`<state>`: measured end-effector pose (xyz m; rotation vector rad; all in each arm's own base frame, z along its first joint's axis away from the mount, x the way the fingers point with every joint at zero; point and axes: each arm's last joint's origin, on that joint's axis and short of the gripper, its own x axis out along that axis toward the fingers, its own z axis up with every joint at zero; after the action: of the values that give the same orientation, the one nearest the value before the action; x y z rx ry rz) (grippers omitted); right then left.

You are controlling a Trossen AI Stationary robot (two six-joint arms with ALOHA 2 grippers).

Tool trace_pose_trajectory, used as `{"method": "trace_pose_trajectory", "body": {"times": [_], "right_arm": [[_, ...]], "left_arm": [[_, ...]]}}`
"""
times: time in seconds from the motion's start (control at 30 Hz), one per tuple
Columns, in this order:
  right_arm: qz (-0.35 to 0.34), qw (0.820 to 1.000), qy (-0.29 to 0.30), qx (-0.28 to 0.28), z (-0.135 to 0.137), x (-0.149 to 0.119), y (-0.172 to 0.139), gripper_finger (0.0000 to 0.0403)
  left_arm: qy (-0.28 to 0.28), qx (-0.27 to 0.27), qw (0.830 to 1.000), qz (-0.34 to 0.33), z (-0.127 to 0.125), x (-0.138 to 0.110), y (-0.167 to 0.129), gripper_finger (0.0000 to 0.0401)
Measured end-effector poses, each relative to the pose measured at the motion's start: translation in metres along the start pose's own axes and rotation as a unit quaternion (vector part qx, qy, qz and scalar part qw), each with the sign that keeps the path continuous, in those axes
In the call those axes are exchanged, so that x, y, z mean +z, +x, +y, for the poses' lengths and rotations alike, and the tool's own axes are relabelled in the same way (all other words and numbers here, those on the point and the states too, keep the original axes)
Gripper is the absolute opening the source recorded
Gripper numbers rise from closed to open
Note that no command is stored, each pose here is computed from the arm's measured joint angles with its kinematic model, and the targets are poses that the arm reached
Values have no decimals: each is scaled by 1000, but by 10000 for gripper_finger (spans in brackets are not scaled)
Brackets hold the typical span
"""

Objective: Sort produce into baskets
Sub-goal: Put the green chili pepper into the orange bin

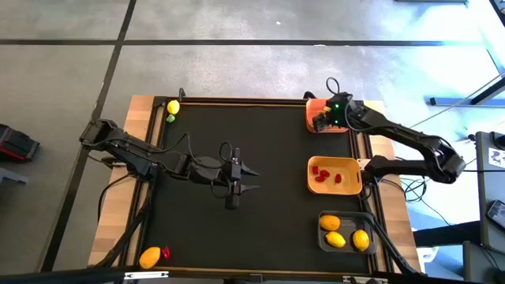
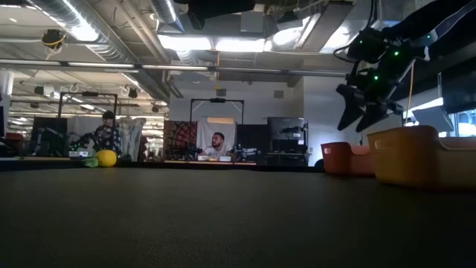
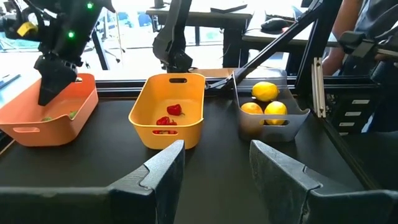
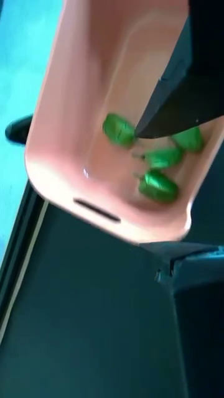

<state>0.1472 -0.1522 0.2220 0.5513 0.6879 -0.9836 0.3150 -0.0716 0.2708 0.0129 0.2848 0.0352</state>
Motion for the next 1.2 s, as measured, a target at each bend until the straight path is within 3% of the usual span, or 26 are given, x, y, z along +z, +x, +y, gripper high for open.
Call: {"method": "trace_pose_trajectory", "body": {"times": [0.33, 0.57, 0.73, 0.93, 1.2], "right_arm": [[-42, 993, -64, 93, 34, -4, -18, 300], [-55, 973, -125, 185, 75, -20, -35, 301], [-78, 953, -150, 250, 100, -29, -48, 297], [-103, 923, -178, 324, 124, -42, -67, 296], [-100, 894, -213, 382, 142, -61, -86, 296]], "left_arm": [[-7, 5, 1000, 19, 3, 3, -12, 178], [-23, 76, 995, 65, 15, 6, -40, 178], [-40, 153, 981, 114, 27, 1, -63, 178], [-101, 288, 934, 183, 61, -13, -84, 178], [-149, 416, 847, 295, 114, -38, -95, 178]]}}
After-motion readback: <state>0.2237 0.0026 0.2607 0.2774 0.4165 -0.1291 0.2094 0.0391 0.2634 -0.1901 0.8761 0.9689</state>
